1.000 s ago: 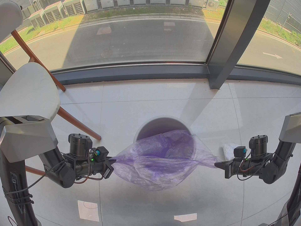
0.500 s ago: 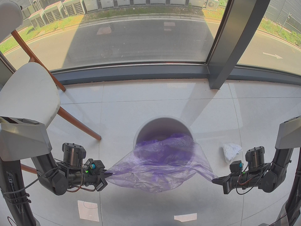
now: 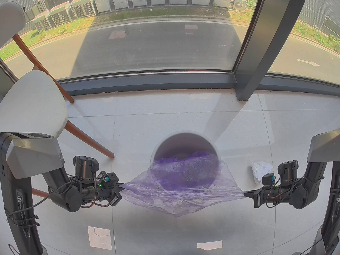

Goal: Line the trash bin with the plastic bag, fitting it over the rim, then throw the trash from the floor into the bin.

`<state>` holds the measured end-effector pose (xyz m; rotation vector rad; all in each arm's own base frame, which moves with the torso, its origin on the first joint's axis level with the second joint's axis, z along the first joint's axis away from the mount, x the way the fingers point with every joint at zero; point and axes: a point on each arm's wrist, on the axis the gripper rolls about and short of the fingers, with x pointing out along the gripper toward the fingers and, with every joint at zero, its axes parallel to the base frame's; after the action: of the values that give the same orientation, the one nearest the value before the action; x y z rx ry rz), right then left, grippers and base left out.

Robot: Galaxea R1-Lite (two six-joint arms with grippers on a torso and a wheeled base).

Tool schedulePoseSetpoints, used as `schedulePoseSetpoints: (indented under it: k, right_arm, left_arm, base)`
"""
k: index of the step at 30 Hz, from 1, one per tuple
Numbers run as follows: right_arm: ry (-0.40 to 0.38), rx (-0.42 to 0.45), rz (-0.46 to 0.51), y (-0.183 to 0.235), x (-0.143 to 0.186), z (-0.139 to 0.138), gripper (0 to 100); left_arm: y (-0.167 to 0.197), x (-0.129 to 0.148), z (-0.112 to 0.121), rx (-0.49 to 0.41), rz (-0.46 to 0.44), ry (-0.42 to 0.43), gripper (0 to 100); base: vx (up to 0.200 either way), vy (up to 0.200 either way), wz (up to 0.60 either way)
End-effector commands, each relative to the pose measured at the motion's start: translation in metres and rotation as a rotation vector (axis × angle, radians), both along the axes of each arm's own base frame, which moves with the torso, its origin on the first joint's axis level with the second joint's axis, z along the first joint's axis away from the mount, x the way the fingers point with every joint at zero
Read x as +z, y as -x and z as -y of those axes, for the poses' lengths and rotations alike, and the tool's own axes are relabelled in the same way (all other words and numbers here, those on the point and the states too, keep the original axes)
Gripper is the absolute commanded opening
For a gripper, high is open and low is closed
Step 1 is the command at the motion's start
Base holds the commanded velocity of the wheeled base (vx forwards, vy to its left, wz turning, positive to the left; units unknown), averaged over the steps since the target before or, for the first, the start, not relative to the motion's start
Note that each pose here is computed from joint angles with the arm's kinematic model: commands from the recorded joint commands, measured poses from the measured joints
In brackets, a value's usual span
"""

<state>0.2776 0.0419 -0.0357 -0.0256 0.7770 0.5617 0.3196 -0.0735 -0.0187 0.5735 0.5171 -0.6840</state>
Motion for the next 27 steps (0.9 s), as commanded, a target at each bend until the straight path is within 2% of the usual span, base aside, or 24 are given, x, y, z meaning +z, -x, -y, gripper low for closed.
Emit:
schedulePoseSetpoints:
  k: [1,12,19,27]
  right_arm:
    - [0.003,-0.022,-0.015,-0.005,-0.008,0.006,0]
    - [0.009,-0.06,0.037,-0.029,-0.013,0.012,0]
    - [0.004,-0.062,0.077,-0.044,-0.014,0.011,0]
    - [0.006,-0.064,0.072,-0.049,-0.019,0.011,0]
  left_arm:
    - [-0.006,-0.011,-0.001,0.019,-0.013,-0.014,0]
    - [-0.022,-0.011,-0.004,0.05,0.022,-0.011,0]
    - [-0.044,-0.012,-0.001,0.056,0.077,0.001,0]
    - [-0.045,-0.018,-0.003,0.062,0.065,-0.003,0]
  base:
    - [0.0,0.0,0.0]
    - [0.0,0.0,0.0]
    - [0.0,0.0,0.0]
    - [0.0,0.0,0.0]
